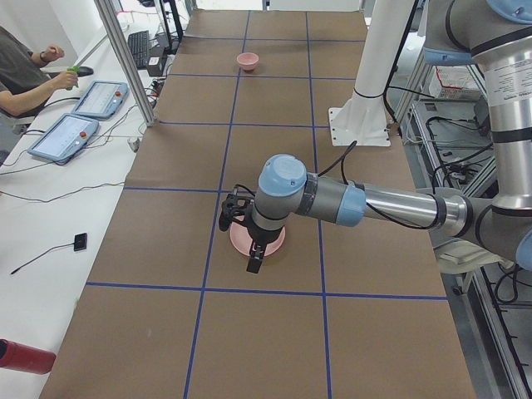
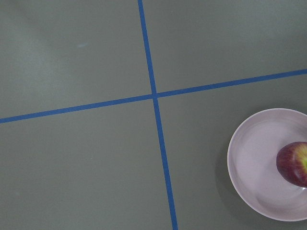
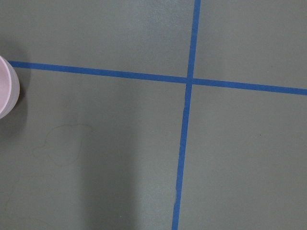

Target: Move apple from plate to bowl

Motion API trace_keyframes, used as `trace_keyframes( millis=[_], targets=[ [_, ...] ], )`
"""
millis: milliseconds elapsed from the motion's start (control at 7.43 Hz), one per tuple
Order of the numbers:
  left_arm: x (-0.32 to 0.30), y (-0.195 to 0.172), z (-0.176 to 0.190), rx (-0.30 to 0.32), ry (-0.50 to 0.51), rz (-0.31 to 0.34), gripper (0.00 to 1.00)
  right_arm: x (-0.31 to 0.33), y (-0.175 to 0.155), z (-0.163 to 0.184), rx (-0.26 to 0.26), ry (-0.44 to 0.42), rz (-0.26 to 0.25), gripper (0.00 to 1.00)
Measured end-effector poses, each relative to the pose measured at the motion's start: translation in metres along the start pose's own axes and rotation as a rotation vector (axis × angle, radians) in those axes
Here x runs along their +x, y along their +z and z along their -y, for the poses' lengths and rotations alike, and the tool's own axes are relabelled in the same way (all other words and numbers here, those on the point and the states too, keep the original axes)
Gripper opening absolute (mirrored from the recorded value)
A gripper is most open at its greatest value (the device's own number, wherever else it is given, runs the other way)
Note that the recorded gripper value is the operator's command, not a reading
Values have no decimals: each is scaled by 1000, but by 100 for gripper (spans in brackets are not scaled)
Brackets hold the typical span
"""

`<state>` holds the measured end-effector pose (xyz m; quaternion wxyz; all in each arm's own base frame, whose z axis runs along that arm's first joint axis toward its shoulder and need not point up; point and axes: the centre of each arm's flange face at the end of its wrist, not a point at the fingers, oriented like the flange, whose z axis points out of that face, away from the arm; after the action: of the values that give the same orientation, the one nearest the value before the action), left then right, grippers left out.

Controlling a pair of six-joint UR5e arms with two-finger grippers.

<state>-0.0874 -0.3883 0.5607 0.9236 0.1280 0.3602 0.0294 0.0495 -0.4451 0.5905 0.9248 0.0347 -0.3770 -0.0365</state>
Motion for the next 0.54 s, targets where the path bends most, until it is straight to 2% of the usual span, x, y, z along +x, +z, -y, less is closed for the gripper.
trace_keyframes(
  millis=[538],
  targets=[
    [-2,3,-7,-9,0,-3,98,0,1,0,-1,-2,0,100]
  ],
)
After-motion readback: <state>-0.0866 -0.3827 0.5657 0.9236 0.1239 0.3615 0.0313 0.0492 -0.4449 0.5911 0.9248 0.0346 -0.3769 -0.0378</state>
